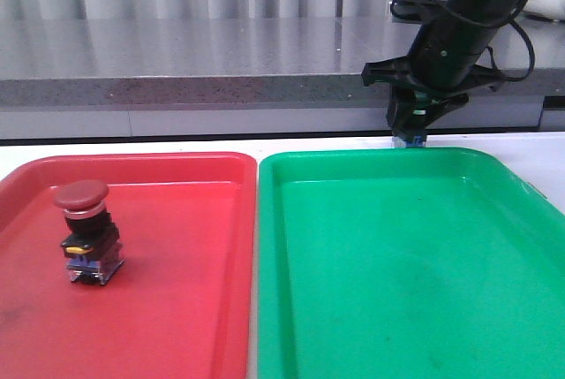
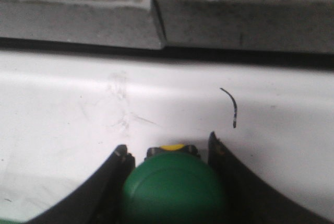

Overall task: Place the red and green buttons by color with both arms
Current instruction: 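Close the right gripper on the green-capped button and lift it, then lower the green-capped button into the green tray and release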

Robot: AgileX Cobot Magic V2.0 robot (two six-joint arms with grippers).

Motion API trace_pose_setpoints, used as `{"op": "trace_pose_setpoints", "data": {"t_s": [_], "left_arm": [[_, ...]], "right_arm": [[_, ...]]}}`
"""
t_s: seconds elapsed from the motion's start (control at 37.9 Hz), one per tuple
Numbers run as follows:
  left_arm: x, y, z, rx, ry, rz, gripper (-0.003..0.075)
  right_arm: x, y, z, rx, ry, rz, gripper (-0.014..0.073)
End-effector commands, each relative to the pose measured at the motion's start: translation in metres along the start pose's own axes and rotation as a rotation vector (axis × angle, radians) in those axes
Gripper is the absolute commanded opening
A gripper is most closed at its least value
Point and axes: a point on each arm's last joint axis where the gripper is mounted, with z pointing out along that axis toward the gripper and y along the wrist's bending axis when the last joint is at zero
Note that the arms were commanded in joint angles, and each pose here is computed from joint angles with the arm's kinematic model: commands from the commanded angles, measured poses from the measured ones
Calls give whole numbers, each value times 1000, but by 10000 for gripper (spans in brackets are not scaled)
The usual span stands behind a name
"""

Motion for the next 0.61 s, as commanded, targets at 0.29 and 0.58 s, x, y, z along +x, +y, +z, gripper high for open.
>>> {"op": "trace_pose_setpoints", "data": {"t_s": [0.29, 0.58], "left_arm": [[-14, -2, -7, 21, -112, -14, -20], [-14, -2, -7, 21, -111, -14, -20]], "right_arm": [[-34, 27, -132, -57, -310, -52, 167], [61, 53, -161, -128, -276, -132, 167]]}}
